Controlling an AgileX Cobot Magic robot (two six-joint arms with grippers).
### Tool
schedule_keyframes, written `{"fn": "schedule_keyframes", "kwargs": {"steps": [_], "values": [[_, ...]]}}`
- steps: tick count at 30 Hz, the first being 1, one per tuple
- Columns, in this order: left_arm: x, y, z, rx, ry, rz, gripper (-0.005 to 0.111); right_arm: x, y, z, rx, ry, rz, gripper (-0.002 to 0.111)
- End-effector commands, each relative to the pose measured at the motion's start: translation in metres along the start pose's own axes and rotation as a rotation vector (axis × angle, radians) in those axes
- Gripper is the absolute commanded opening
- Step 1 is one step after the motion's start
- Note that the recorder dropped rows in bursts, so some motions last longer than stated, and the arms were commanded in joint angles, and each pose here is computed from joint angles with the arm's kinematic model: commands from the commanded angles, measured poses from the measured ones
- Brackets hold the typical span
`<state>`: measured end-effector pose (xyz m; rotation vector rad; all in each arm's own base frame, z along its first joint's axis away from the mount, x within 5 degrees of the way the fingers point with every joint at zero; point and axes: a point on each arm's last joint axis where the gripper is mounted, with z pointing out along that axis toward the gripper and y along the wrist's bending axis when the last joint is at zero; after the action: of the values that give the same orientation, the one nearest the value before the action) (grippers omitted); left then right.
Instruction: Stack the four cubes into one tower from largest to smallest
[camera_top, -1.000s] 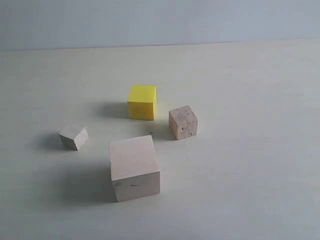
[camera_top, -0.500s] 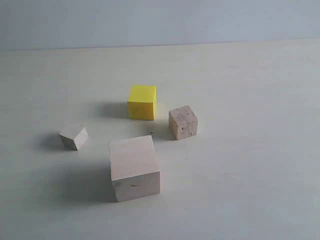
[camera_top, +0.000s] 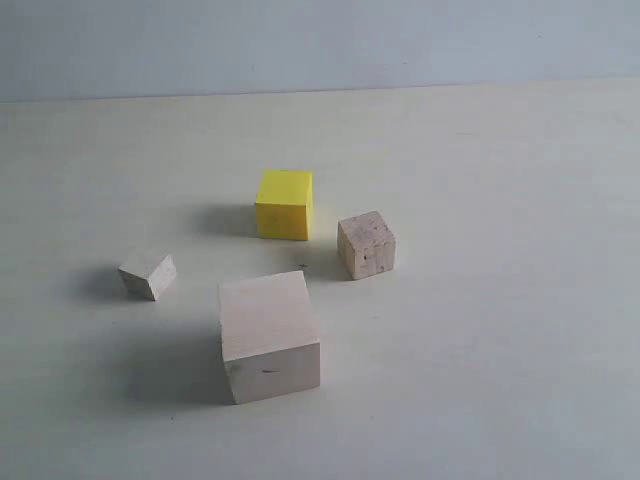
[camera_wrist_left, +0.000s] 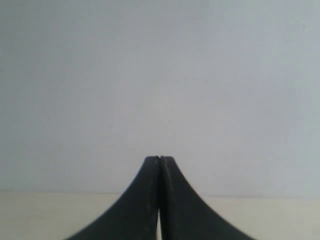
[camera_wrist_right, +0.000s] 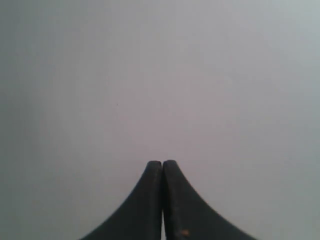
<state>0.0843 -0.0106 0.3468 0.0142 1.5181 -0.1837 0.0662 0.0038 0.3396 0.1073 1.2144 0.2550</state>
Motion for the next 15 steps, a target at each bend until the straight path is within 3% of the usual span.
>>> {"fn": "schedule_keyframes", "kwargs": {"steps": [1, 6, 11, 15], "values": [[-0.006, -0.017, 0.031, 0.131, 0.16, 0.047, 0.0, -0.011, 0.013, 0.024, -0.101, 0.066, -0.047, 0.0], [-0.002, -0.049, 0.063, 0.303, 0.317, 0.073, 0.0, -0.01, 0.035, 0.055, -0.221, 0.282, -0.04, 0.0], [0.034, -0.094, 0.081, 0.519, 0.626, 0.223, 0.0, 0.035, 0.055, 0.072, -0.261, 0.744, -0.054, 0.0], [0.065, -0.117, 0.082, 0.605, 0.846, 0.26, 0.0, 0.076, 0.067, 0.068, -0.245, 1.104, 0.026, 0.0]]}}
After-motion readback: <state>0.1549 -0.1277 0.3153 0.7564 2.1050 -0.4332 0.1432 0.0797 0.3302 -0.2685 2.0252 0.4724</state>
